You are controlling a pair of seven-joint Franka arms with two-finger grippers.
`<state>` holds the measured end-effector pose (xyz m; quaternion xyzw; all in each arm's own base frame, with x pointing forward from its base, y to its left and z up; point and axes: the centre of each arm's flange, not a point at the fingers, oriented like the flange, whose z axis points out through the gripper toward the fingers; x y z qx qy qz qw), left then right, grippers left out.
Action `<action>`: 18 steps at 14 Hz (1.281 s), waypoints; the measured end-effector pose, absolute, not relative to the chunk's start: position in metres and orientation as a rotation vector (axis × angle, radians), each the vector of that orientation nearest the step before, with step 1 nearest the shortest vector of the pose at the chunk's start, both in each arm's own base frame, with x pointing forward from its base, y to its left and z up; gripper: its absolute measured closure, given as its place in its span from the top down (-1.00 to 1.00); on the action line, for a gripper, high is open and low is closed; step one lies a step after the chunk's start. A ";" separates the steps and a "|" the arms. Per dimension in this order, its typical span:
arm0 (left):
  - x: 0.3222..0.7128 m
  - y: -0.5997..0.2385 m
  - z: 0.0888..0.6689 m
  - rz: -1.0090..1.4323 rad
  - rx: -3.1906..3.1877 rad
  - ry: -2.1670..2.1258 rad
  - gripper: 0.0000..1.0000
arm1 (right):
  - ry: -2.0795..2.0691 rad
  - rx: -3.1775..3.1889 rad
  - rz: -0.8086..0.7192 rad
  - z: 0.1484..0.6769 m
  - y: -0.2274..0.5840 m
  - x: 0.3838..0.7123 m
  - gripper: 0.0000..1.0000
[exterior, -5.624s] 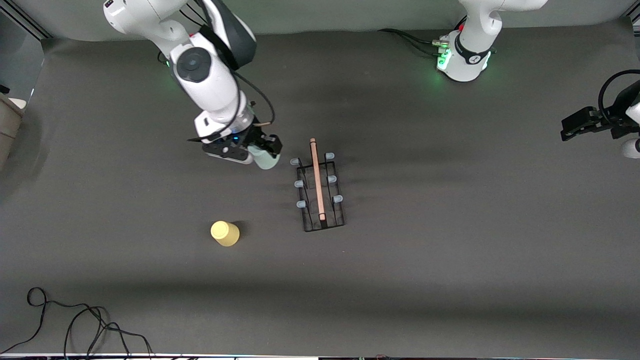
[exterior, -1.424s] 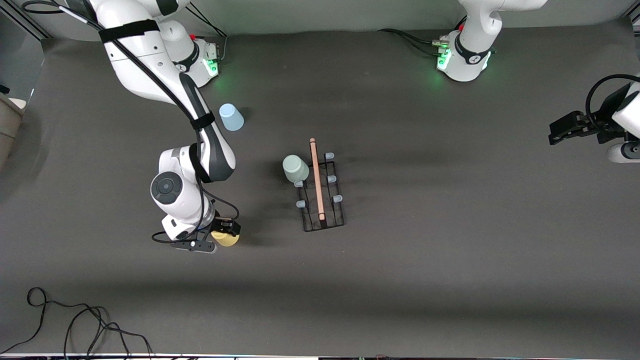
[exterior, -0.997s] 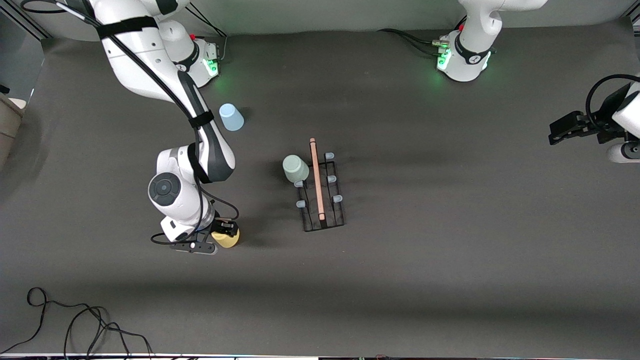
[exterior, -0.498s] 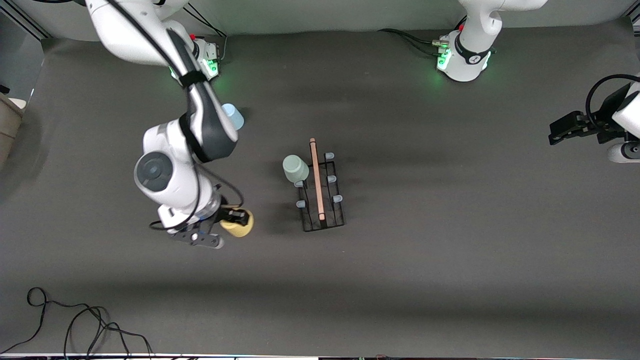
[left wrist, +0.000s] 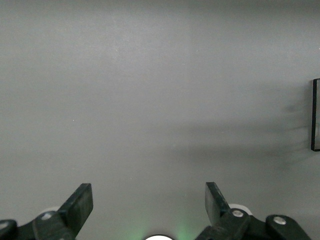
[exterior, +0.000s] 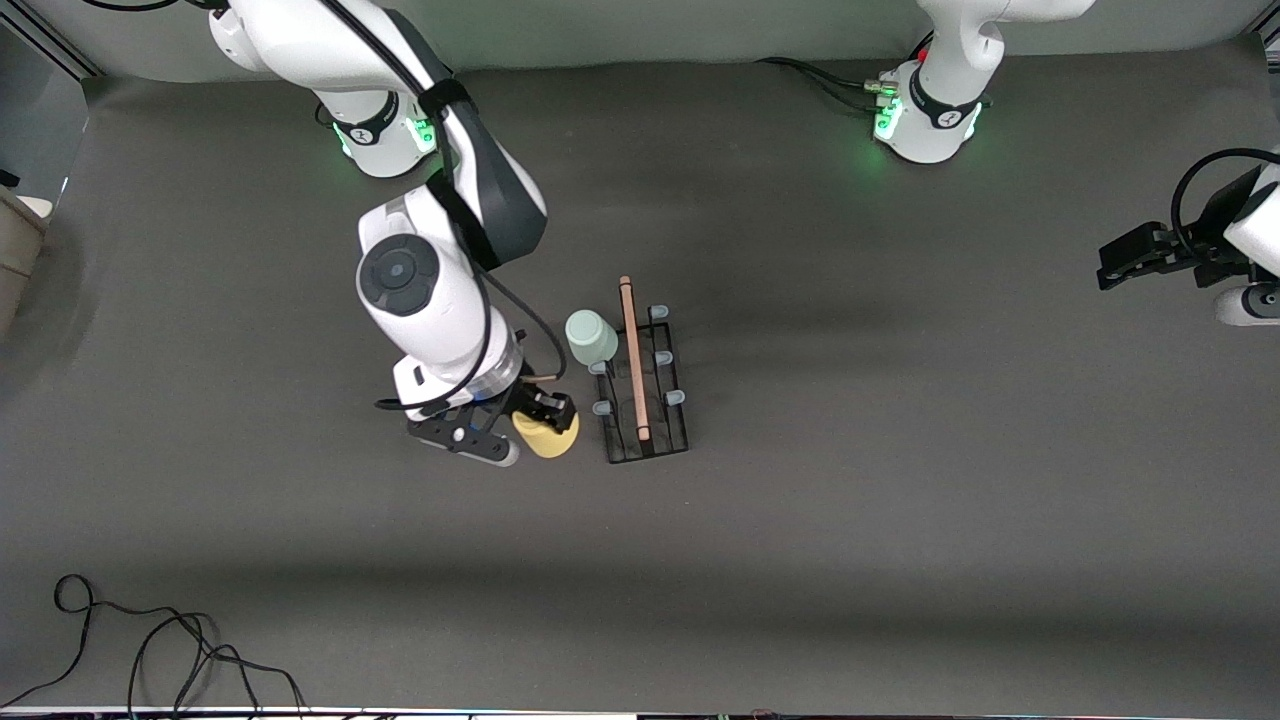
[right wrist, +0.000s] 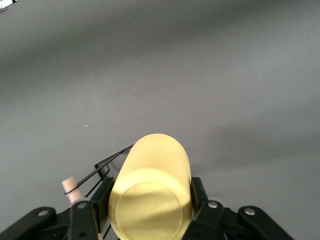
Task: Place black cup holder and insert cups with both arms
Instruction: 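Carry the yellow cup onto a rack peg and release it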
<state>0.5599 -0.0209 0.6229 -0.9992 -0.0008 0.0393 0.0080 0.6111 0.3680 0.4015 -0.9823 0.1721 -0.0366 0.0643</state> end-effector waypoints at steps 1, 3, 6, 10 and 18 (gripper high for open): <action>0.560 -0.021 0.623 0.123 -3.123 -0.003 1.00 | 0.526 -2.968 -0.102 0.398 0.380 0.604 0.32; 0.560 -0.021 0.623 0.123 -3.123 -0.003 1.00 | 0.534 -2.974 -0.092 0.385 0.401 0.593 0.32; 0.560 -0.021 0.623 0.123 -3.123 -0.003 1.00 | 0.550 -2.963 -0.126 0.364 0.416 0.592 0.32; 0.560 -0.021 0.623 0.123 -3.123 -0.003 1.00 | 0.551 -2.981 -0.125 0.337 0.420 0.593 0.45; 0.560 -0.021 0.623 0.123 -3.123 -0.002 1.00 | 0.468 -3.050 -0.125 0.399 0.367 0.619 0.84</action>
